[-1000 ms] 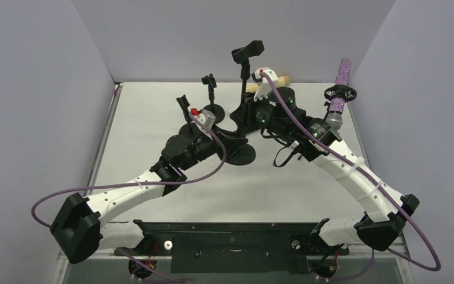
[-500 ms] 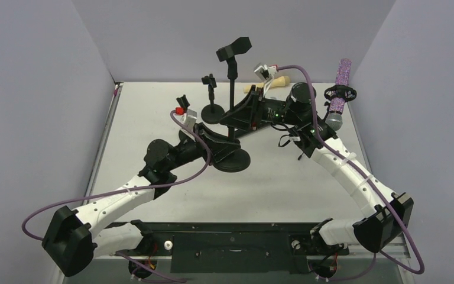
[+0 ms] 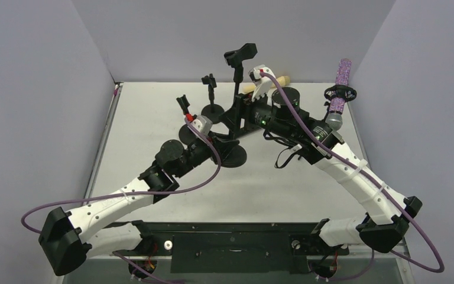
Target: Remove the microphone from the stand
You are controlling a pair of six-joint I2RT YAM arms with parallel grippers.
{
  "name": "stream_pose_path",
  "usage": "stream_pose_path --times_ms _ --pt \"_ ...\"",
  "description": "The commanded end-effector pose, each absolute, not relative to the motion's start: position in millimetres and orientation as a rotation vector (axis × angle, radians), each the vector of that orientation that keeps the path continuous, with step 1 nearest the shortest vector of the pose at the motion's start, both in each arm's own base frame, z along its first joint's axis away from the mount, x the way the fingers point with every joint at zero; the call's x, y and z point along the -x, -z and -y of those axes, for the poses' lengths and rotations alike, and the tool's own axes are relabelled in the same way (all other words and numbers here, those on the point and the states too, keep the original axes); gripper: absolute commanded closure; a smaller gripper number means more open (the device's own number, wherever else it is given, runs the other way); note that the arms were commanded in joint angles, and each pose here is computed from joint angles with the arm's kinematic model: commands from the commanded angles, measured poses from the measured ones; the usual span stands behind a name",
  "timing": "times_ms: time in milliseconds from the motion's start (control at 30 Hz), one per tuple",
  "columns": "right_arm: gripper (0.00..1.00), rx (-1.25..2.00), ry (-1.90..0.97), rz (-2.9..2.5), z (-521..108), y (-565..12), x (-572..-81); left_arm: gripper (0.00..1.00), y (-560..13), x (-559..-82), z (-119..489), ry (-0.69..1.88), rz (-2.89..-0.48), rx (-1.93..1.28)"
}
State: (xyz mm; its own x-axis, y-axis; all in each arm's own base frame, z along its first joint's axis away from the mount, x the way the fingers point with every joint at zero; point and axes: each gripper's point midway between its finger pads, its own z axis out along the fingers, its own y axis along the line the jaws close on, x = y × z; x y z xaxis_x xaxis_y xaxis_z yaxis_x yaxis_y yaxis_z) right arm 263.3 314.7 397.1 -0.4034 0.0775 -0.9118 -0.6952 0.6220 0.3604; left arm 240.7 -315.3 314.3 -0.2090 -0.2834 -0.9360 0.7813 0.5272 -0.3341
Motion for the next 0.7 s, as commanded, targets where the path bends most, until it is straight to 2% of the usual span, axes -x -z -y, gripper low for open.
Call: stream_pose_path --times_ms 0,200,400,433,533,667 --pt "0.49 0.376 -0.672 -1.867 -296 -396 -282 1.0 -376 -255 306 0.929 -1.309 -0.369" --pt "0.57 0.374 -0.584 -1.89 -300 -391 -282 1.0 -380 -256 308 0.917 -1.301 -0.363" --pt "0.59 0.389 -0.574 -1.9 -302 -387 -284 1.0 -383 -254 307 0.93 -1.292 -0.356" --pt "0.61 0.392 -0.574 -1.898 -302 -387 -284 1.0 -385 -253 307 0.935 -1.288 -0.359" --pt "0.77 0.395 -0.576 -1.885 -301 -390 -284 1.0 -385 -250 308 0.946 -1.289 -0.375" --pt "0.87 0.423 -0.61 -1.856 -301 -398 -282 1.0 -383 -242 313 0.983 -1.288 -0.415"
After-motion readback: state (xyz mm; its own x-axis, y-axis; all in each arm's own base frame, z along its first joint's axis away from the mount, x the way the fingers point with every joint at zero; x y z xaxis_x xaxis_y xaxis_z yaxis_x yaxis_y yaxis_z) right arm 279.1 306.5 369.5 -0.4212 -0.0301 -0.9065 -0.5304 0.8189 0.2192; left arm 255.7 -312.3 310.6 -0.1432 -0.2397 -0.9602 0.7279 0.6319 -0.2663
